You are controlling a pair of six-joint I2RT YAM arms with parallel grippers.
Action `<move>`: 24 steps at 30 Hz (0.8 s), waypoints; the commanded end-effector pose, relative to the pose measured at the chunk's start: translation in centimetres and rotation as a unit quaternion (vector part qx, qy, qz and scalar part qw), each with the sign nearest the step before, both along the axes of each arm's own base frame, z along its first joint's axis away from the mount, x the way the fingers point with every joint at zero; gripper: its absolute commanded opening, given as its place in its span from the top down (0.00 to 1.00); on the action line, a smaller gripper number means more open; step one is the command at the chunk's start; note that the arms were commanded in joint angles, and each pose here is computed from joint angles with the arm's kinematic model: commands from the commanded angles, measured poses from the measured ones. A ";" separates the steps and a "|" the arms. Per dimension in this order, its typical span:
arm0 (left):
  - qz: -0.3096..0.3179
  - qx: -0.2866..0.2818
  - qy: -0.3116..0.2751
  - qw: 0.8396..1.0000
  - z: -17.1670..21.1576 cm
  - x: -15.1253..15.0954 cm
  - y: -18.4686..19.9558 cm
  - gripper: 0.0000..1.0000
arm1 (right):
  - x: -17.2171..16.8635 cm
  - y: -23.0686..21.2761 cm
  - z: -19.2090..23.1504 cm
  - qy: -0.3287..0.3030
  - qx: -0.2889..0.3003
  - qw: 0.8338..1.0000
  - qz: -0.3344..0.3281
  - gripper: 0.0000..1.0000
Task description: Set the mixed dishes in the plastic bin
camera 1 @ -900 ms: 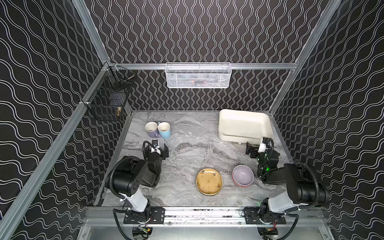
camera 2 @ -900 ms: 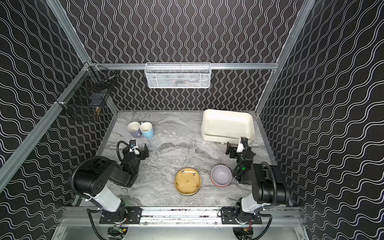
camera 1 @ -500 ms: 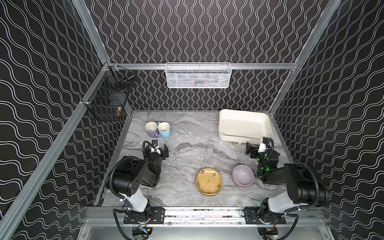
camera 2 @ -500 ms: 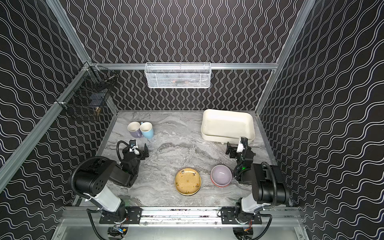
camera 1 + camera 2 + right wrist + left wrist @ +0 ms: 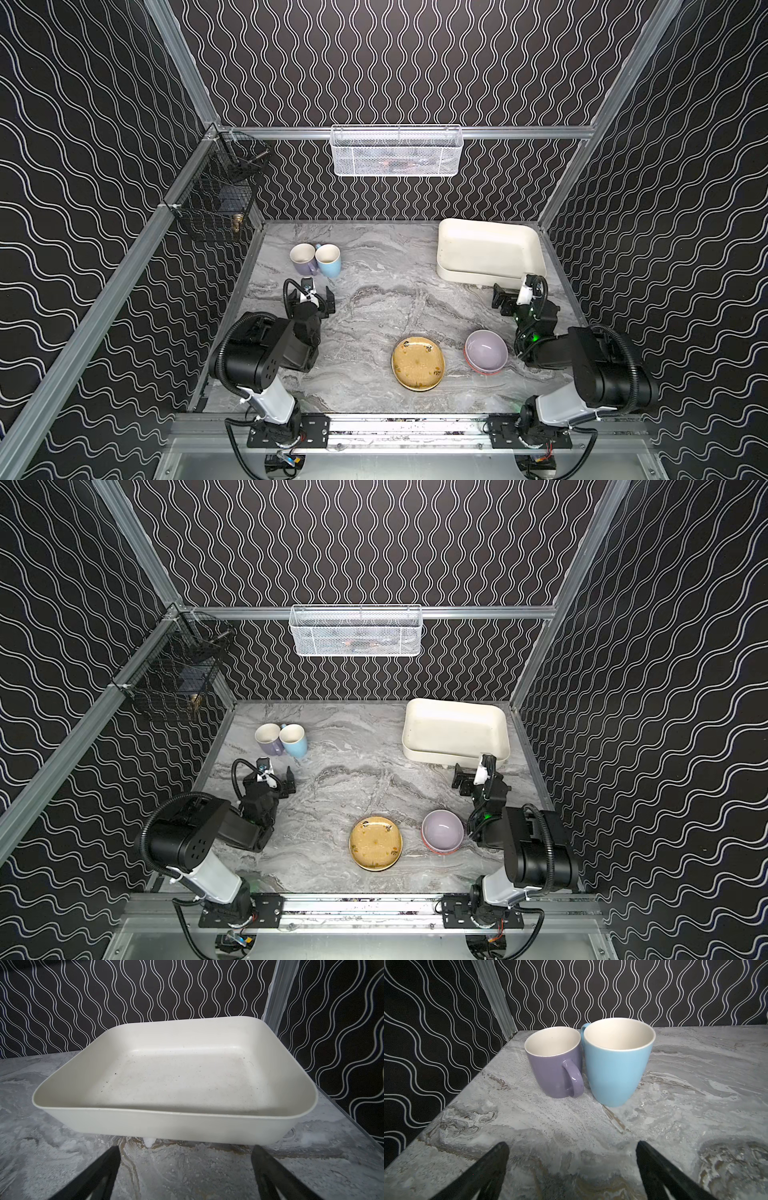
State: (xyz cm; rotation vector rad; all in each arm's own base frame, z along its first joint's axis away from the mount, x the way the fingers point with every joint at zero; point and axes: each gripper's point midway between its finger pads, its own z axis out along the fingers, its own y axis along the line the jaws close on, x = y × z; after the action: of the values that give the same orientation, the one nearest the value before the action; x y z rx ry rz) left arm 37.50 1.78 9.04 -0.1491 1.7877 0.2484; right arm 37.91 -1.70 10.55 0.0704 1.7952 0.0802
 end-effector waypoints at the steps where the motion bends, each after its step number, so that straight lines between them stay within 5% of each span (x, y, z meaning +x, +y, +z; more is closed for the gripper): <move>1: -0.005 -0.007 -0.010 1.000 0.5 0.3 -0.1 0.01 | 0.3 -0.1 1.1 -0.021 -0.003 1.000 -0.003 0.01; 11: -0.005 -0.006 -0.014 1.000 0.7 0.2 -0.1 0.01 | 0.3 -0.2 1.2 -0.022 -0.008 1.000 -0.010 0.01; 18: -0.001 -0.002 0.007 1.000 1.4 1.3 -0.1 0.01 | 1.0 -1.4 1.9 0.001 -0.022 0.997 -0.071 0.01; 24: 0.015 0.040 0.027 0.999 4.0 2.3 -1.4 0.01 | 2.9 -4.3 6.4 0.063 -0.019 0.963 -0.261 0.01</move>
State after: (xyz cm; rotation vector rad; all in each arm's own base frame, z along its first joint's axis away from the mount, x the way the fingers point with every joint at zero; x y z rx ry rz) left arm 40.08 0.11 13.22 -0.1315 1.7695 0.2432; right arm 42.39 -2.72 18.00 0.2712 1.7422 -0.1388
